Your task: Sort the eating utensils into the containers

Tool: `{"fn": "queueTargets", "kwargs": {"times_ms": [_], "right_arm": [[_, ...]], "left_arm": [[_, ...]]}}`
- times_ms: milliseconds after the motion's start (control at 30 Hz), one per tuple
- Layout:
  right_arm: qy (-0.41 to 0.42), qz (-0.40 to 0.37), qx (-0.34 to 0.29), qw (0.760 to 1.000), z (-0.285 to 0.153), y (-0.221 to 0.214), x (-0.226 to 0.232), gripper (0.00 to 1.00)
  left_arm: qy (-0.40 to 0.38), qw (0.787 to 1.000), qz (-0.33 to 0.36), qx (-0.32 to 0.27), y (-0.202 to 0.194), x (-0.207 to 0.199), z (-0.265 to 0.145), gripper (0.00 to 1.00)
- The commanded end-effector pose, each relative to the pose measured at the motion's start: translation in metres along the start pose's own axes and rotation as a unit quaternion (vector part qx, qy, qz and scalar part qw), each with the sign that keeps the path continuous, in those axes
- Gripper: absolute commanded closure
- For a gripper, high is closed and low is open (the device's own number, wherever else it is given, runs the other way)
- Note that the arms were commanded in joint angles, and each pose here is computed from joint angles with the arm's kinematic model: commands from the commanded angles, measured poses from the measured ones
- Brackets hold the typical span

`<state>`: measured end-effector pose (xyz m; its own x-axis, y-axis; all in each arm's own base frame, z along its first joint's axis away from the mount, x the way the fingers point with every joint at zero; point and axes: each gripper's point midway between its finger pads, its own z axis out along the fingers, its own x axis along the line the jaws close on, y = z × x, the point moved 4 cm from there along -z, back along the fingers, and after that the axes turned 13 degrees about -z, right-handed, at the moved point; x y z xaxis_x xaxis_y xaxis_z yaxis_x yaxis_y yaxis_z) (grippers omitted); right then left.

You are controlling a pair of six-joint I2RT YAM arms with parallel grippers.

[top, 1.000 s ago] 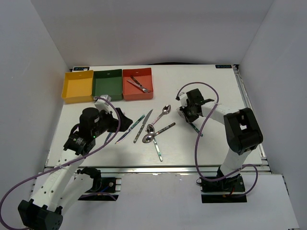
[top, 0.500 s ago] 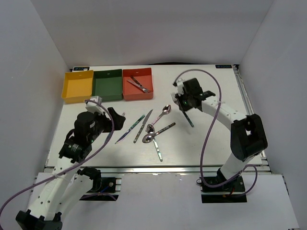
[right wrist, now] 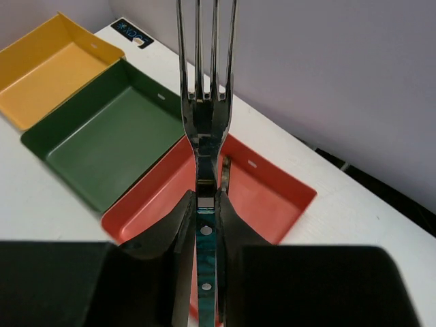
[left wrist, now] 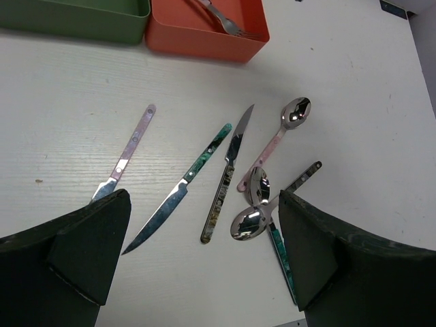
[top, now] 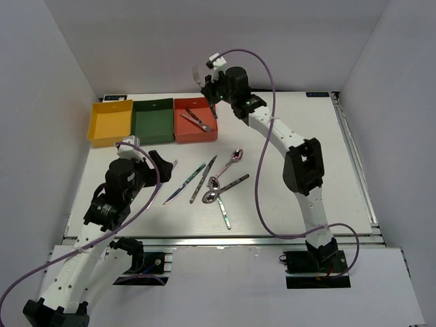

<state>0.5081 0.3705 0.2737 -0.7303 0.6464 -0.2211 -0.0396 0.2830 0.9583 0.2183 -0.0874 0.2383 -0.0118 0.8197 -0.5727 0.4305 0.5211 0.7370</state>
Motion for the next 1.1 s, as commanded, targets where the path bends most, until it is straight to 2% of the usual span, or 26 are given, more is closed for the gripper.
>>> {"fn": "queueTargets", "kwargs": {"times_ms": [0, 100, 133, 200, 400, 433, 467, 567, 600, 633, 733, 767, 867, 900, 967, 1033, 1067], "right_arm": [[-0.003, -0.03, -0.11, 0.993, 0.026, 0.032, -0.003, 1.0], [-0.006, -0.052, -0.133, 0.99, 0.043, 0.032, -0.004, 1.0], [-0.006, -0.051, -0.118, 0.992, 0.057, 0.009, -0.001, 1.0], [-0.011, -0.058, -0.115, 0.992, 0.068, -0.007, -0.001, 1.0], [-0.02, -0.051, -0.084, 0.995, 0.071, -0.035, 0.001, 0.99], [-0.02, -0.05, -0.081, 0.995, 0.07, -0.038, 0.002, 0.91], [-0.019, -0.048, -0.073, 0.996, 0.069, -0.04, 0.002, 0.72], [-0.013, -0.046, -0.065, 0.997, 0.061, -0.03, 0.002, 0.53], [-0.014, -0.049, -0.073, 0.996, 0.054, -0.014, 0.0, 0.47], [-0.017, -0.047, -0.071, 0.996, 0.049, -0.008, -0.002, 0.31], [-0.024, -0.053, -0.09, 0.994, 0.025, 0.036, -0.009, 0.28], [-0.033, -0.052, -0.092, 0.994, 0.017, 0.046, -0.012, 0.11], [-0.089, -0.031, -0.086, 0.992, -0.036, 0.092, -0.025, 0.11], [-0.11, -0.019, -0.062, 0.992, -0.05, 0.09, -0.026, 0.11], [-0.181, 0.033, -0.003, 0.983, -0.09, 0.076, -0.027, 0.11], [-0.212, 0.07, 0.056, 0.973, -0.119, 0.046, -0.022, 0.11], [-0.218, 0.088, 0.092, 0.968, -0.146, 0.015, -0.011, 0.11]], "left_arm": [[-0.005, 1.0, -0.001, -0.003, 0.004, -0.001, -0.003, 0.02], [-0.015, 1.0, -0.001, -0.004, 0.004, -0.003, -0.005, 0.02], [-0.019, 1.0, -0.001, -0.004, 0.004, -0.004, -0.005, 0.02], [-0.024, 1.0, 0.0, -0.001, 0.004, -0.006, -0.005, 0.02], [-0.029, 1.0, 0.002, 0.003, 0.003, -0.007, -0.006, 0.02], [-0.031, 1.0, 0.002, 0.0, 0.003, -0.007, -0.007, 0.02], [-0.033, 0.999, 0.002, -0.001, 0.004, -0.008, -0.008, 0.02], [-0.037, 0.999, 0.002, -0.006, 0.005, -0.009, -0.009, 0.02], [-0.037, 0.999, 0.002, -0.007, 0.006, -0.009, -0.01, 0.02], [-0.034, 0.999, 0.002, -0.008, 0.006, -0.008, -0.01, 0.02], [-0.029, 1.0, 0.001, -0.007, 0.005, -0.007, -0.008, 0.02], [-0.027, 1.0, 0.001, -0.006, 0.005, -0.006, -0.008, 0.02], [-0.017, 1.0, -0.001, -0.007, 0.005, -0.004, -0.006, 0.02], [-0.016, 1.0, -0.001, -0.008, 0.006, -0.004, -0.006, 0.02], [-0.01, 1.0, -0.002, -0.007, 0.005, -0.002, -0.004, 0.02], [-0.005, 1.0, -0.001, 0.002, 0.002, -0.001, 0.001, 0.02], [-0.01, 1.0, 0.002, 0.01, 0.001, -0.003, 0.003, 0.02]]}}
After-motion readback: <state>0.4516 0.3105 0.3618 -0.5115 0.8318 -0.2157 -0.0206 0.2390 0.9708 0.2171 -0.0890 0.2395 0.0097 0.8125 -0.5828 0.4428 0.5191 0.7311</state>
